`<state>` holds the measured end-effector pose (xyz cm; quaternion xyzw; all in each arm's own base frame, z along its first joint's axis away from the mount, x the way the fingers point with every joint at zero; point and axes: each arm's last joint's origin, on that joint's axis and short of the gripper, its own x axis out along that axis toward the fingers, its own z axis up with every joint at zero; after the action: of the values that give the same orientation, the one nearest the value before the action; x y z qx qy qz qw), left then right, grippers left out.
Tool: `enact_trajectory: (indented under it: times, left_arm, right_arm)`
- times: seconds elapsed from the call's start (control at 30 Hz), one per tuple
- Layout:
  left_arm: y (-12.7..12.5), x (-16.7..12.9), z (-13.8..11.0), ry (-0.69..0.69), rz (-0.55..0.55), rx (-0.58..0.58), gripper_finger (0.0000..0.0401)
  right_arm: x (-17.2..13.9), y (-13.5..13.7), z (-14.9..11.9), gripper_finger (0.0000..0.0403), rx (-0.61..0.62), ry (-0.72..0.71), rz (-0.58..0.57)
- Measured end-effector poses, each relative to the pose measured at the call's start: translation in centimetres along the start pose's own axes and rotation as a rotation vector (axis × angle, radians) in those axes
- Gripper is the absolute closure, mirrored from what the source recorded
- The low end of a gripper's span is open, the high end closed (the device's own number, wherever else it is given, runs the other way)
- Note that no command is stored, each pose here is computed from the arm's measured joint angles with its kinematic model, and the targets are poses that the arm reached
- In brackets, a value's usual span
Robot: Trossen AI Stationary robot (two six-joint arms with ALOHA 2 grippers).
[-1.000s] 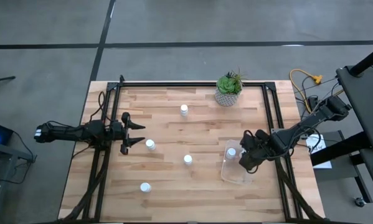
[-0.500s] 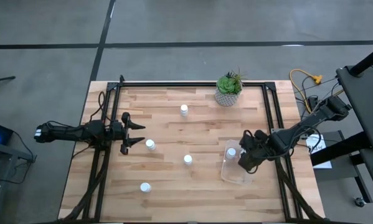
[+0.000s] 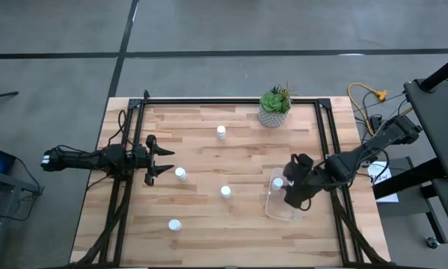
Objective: Pick and place pill bottles into a basket
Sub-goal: Adjust the white medicine bottle in the transparent bin
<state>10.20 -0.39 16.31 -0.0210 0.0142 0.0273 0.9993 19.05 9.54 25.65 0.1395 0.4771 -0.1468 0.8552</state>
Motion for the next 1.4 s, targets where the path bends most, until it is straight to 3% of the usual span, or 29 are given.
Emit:
enact_trajectory:
  times: [0.53,0.87,1.4]
  left_arm:
    - [0.0,0.0,0.0,0.0,0.0,0.0,0.018]
    - [0.0,0.0,0.0,0.001,0.0,0.0,0.018]
    - [0.0,0.0,0.0,0.002,0.0,0.0,0.018]
  right_arm:
    - [2.1,1.0,-0.6,0.0184,-0.105,0.048,0.257]
    - [5.1,0.8,-1.1,0.0184,-0.144,0.125,0.246]
    - [8.9,1.0,-1.3,0.0183,-0.146,0.205,0.136]
